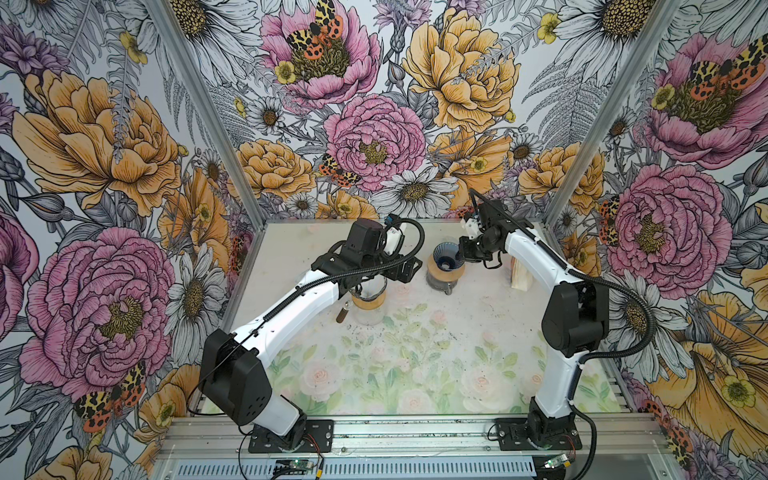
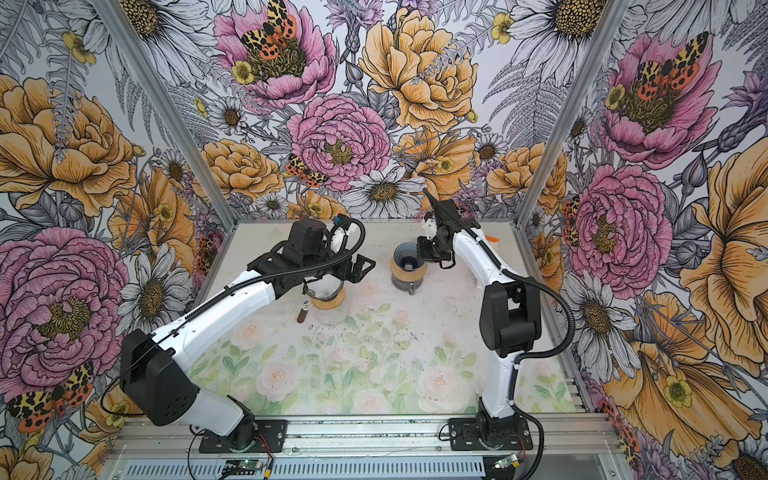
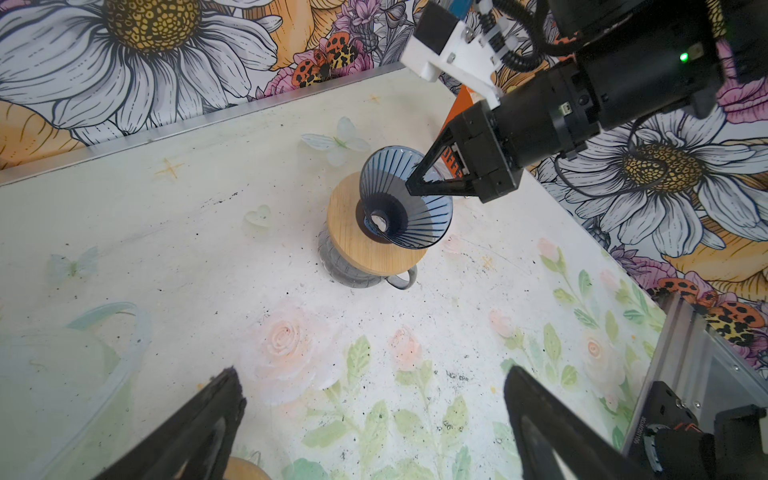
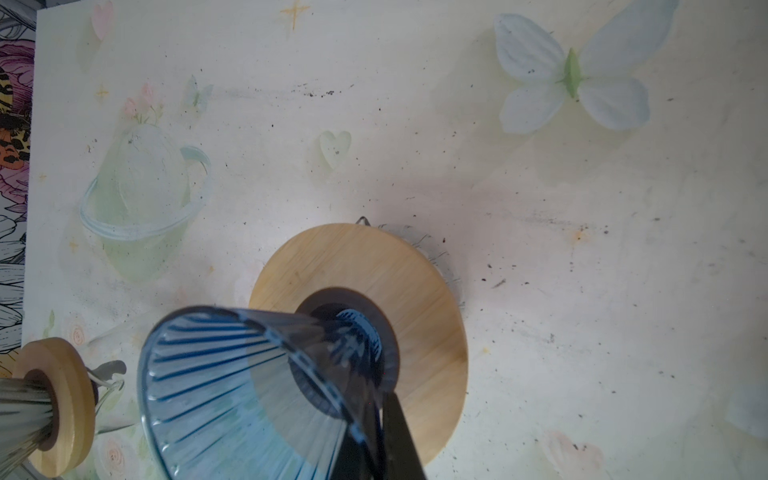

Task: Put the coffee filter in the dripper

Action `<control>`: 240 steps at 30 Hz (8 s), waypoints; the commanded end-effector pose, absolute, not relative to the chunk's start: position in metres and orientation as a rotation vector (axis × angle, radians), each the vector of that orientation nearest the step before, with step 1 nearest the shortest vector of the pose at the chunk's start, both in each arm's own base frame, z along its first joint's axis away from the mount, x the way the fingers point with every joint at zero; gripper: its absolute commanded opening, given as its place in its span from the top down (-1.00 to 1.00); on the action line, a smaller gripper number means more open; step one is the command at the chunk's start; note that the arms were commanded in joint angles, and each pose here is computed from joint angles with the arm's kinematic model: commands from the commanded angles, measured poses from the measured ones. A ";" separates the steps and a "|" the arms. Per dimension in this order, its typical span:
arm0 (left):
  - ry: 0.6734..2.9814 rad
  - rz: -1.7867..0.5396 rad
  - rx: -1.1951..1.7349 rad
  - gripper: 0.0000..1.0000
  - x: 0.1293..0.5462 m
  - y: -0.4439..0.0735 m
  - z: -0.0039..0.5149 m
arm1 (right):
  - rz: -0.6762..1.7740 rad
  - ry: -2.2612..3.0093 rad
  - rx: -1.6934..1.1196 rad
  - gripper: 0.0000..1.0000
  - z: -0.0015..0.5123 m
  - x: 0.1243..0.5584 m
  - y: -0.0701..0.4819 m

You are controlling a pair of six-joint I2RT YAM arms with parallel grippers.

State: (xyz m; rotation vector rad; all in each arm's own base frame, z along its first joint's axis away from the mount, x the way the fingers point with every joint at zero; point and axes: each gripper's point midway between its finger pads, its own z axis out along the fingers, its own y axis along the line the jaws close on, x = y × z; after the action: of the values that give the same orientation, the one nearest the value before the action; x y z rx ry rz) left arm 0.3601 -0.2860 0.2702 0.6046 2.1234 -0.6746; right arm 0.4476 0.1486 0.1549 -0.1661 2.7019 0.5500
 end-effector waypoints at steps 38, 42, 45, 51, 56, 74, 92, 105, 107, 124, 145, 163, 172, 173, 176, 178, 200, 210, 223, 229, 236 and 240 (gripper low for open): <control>2.100 -0.755 0.609 -0.97 0.345 -0.306 0.293 | 0.592 2.783 -0.403 0.60 0.179 0.358 0.162; 2.115 -0.770 0.597 -0.92 0.343 -0.311 0.294 | 0.545 2.729 -0.374 0.43 0.195 0.361 0.156; 2.142 -0.780 0.584 -0.86 0.341 -0.314 0.292 | 0.492 2.703 -0.346 0.40 0.203 0.362 0.149; 2.204 -0.781 0.548 -0.70 0.336 -0.320 0.283 | 0.396 2.646 -0.288 0.41 0.212 0.361 0.135; 2.254 -0.791 0.520 -0.50 0.331 -0.327 0.272 | 0.409 2.598 -0.251 0.44 0.214 0.356 0.133; 2.394 -0.891 0.535 0.07 0.330 -0.368 0.227 | 0.510 2.575 -0.220 0.51 0.197 0.355 0.144; 2.476 -0.850 0.527 0.21 0.346 -0.378 0.189 | 0.515 2.618 -0.199 0.57 0.183 0.367 0.148; 2.500 -0.846 0.487 0.23 0.356 -0.370 0.181 | 0.537 2.608 -0.203 0.58 0.185 0.375 0.154; 2.496 -0.846 0.485 0.23 0.357 -0.369 0.182 | 0.541 2.602 -0.208 0.58 0.187 0.377 0.156; 2.444 -0.858 0.517 0.19 0.356 -0.369 0.201 | 0.518 2.580 -0.187 0.57 0.196 0.370 0.152; 2.461 -0.869 0.520 0.39 0.359 -0.373 0.193 | 0.513 2.629 -0.172 0.64 0.178 0.368 0.152; 2.479 -0.884 0.513 0.52 0.363 -0.374 0.186 | 0.505 2.640 -0.177 0.71 0.174 0.368 0.153; 2.503 -0.901 0.520 0.57 0.362 -0.377 0.177 | 0.506 2.638 -0.185 0.72 0.175 0.368 0.155; 2.505 -0.902 0.517 0.58 0.362 -0.377 0.176 | 0.507 2.640 -0.183 0.72 0.174 0.368 0.154; 2.511 -0.900 0.516 0.61 0.361 -0.376 0.175 | 0.505 2.640 -0.184 0.72 0.174 0.368 0.154; 2.507 -0.900 0.512 0.61 0.362 -0.375 0.176 | 0.504 2.640 -0.187 0.72 0.174 0.368 0.155; 2.446 -0.892 0.483 0.51 0.367 -0.369 0.204 | 0.480 2.609 -0.180 0.69 0.185 0.367 0.151; 2.457 -0.889 0.481 0.60 0.368 -0.369 0.199 | 0.464 2.633 -0.165 0.75 0.176 0.363 0.147; 2.482 -0.893 0.476 0.64 0.369 -0.366 0.189 | 0.448 2.656 -0.155 0.83 0.166 0.364 0.144; 2.489 -0.905 0.483 0.64 0.368 -0.368 0.187 | 0.433 2.677 -0.145 0.85 0.158 0.364 0.141; 2.496 -0.913 0.478 0.65 0.368 -0.369 0.185 | 0.435 2.690 -0.139 0.86 0.153 0.361 0.139; 2.490 -0.925 0.479 0.66 0.367 -0.372 0.188 | 0.436 2.704 -0.126 0.86 0.148 0.358 0.135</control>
State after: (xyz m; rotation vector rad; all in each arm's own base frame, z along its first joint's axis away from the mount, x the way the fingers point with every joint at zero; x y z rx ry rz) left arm 0.3636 -0.3724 0.1740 0.4961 2.5136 -0.8984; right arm 0.3644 0.1518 0.1671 -0.1692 2.6454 0.5216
